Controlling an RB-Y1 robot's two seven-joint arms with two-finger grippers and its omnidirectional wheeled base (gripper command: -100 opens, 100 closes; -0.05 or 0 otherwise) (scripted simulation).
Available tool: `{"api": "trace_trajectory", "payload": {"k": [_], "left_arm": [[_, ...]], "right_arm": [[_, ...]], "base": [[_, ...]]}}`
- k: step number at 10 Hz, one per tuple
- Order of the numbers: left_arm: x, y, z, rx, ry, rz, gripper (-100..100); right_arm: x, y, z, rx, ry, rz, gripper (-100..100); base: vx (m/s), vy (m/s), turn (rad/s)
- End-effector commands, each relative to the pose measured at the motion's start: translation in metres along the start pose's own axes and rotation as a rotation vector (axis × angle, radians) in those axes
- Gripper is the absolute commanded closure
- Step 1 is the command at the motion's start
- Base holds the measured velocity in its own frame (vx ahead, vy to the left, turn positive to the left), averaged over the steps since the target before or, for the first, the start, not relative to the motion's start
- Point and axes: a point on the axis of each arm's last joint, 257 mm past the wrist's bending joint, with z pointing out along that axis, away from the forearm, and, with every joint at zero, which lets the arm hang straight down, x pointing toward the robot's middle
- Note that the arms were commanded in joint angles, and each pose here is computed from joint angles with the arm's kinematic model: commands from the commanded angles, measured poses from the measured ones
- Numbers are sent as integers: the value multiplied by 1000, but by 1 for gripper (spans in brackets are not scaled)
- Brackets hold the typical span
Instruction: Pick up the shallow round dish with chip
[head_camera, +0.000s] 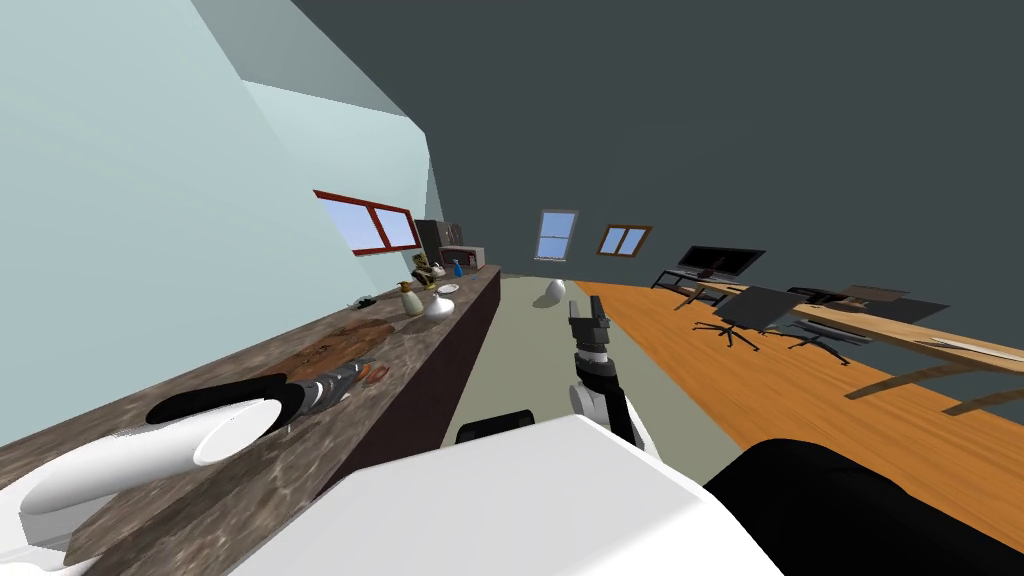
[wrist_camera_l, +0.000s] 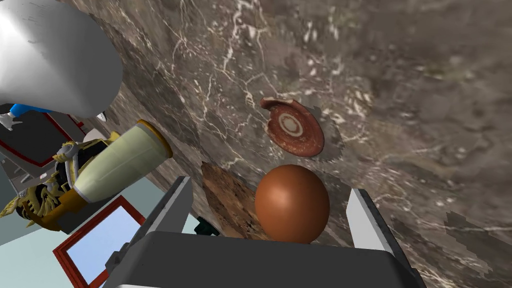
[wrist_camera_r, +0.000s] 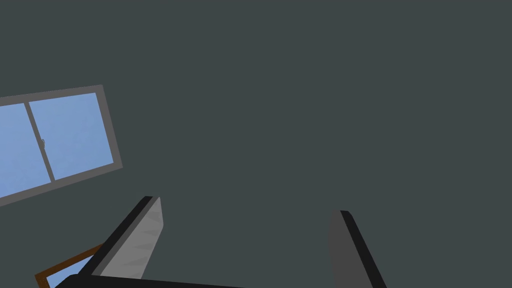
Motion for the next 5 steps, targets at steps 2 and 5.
{"api": "trace_trajectory", "payload": {"k": [2, 5], "left_arm": [[8, 15, -2, -63, 41, 2, -100], [17, 29, -5, -123, 80, 4, -100]], "right_arm": [[0, 0, 0, 0, 0, 0, 0], [0, 0, 0, 0, 0, 0, 0]], "base": [[75, 4, 8], [57, 12, 4]]}}
